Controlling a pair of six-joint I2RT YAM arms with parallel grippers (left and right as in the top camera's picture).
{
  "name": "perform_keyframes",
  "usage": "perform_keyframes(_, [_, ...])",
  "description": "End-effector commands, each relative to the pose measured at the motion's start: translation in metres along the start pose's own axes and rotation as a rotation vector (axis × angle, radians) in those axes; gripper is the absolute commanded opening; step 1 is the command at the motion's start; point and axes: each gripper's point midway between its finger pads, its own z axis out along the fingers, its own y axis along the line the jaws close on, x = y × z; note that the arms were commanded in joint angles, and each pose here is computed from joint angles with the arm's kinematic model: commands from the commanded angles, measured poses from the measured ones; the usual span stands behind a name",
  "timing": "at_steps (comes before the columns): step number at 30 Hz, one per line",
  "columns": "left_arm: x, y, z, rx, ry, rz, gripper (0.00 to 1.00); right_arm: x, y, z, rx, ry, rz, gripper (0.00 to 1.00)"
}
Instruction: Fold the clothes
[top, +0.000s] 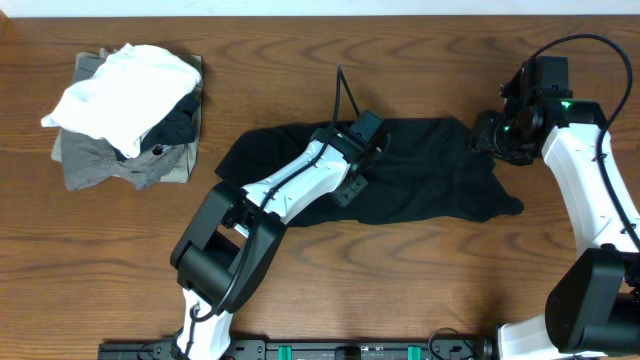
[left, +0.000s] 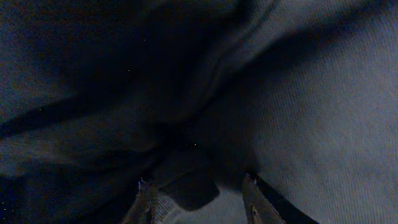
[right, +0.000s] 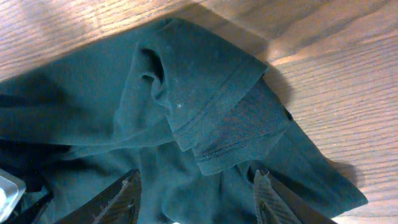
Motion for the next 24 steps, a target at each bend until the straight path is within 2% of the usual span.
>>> perform_keyframes(1, [-0.007,0.005,-0.003,-0.027,-0.031,-0.037,0.46,-0.004,0.002,-0.009,-0.006,-0.028,-0.012,0.56])
perform_keyframes(4, [-0.009,0.005,-0.002,-0.027,-0.035,-0.038,0.46,-0.004,0.002,-0.009,-0.006,-0.027,-0.012,0.55])
perform_keyframes(5, [-0.008,0.005,-0.001,-0.028,-0.032,-0.037,0.42,-0.004,0.002,-0.009,-0.006,-0.027,-0.012,0.56])
perform_keyframes(11, [-0.003,0.029,0.002,-0.172,-0.005,-0.041,0.08,-0.004,0.002,-0.009,-0.006,-0.027,-0.012,0.56])
perform_keyframes(14, [-0.002,0.044,-0.007,-0.252,-0.005,-0.054,0.06,-0.004,0.002,-0.009,-0.006,-0.027,-0.012,0.56])
perform_keyframes(21, [-0.005,0.053,-0.058,-0.269,-0.066,-0.073,0.06,-0.004,0.001,-0.009,0.0,-0.027,-0.015,0.57])
perform_keyframes(24, [-0.005,0.061,-0.092,-0.279,-0.13,-0.098,0.06,-0.005,-0.004,-0.009,0.028,-0.032,-0.018,0.64])
